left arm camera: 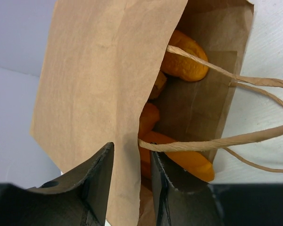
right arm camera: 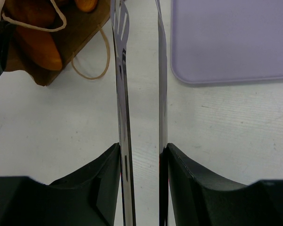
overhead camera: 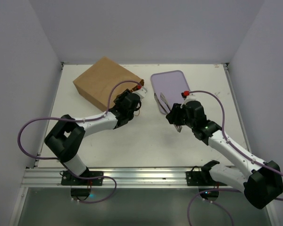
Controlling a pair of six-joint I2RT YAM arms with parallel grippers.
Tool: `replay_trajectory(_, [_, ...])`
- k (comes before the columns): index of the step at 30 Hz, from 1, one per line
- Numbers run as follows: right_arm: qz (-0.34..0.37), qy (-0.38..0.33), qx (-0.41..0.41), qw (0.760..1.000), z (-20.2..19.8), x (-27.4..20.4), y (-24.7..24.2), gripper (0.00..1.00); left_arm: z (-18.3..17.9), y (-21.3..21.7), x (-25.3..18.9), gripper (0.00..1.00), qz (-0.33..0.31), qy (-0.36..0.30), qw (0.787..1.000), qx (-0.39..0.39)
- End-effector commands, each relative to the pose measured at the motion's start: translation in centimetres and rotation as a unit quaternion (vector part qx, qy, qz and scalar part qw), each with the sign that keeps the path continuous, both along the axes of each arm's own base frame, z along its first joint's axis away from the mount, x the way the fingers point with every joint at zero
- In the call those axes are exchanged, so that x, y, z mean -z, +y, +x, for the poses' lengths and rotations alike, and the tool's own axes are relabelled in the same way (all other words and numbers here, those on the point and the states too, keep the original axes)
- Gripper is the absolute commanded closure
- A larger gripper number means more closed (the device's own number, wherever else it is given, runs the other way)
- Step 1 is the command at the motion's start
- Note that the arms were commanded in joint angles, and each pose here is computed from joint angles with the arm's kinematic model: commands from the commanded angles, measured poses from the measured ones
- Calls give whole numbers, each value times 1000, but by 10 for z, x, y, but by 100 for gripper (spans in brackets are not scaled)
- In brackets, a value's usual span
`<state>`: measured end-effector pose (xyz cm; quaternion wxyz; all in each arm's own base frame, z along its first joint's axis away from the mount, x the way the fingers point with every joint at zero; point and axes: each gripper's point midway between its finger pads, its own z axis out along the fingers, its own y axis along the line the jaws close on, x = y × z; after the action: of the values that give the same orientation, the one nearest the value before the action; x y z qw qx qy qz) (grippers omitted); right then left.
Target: Take the fake bread out of the paper bag
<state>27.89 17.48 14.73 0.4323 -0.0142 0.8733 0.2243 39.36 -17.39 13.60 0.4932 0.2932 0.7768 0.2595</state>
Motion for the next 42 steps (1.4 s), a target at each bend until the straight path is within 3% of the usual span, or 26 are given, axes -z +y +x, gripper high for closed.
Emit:
replay_trajectory(1, [5, -20, -3, 1000, 4, -9, 0, 54, 11, -12, -31, 60, -40, -47, 998, 5])
replay_trajectory(4, [8, -16, 0, 1000, 5, -3, 1, 54, 15, -14, -35, 63, -87, -36, 995, 24])
replay_trajectory(9, [20, -22, 4, 1000, 6, 2, 2, 55, 18, -14, -40, 82, -121, -25, 991, 44])
replay_trajectory(16, [31, -28, -32, 999, 9, -3, 17, 54, 23, -11, -45, 100, -157, -20, 986, 44])
replay_trajectory(27, [48, -59, -96, 992, 16, -13, 47, 55, 12, 2, -55, 100, -191, -36, 981, 18])
replay_trajectory(31, [24, -83, -122, 989, 8, -20, 68, 55, 6, 6, -56, 100, -201, -35, 979, 14])
replay_trajectory(42, [61, -63, -146, 985, 16, -10, 106, 55, -15, 26, -63, 100, -225, -51, 973, -15])
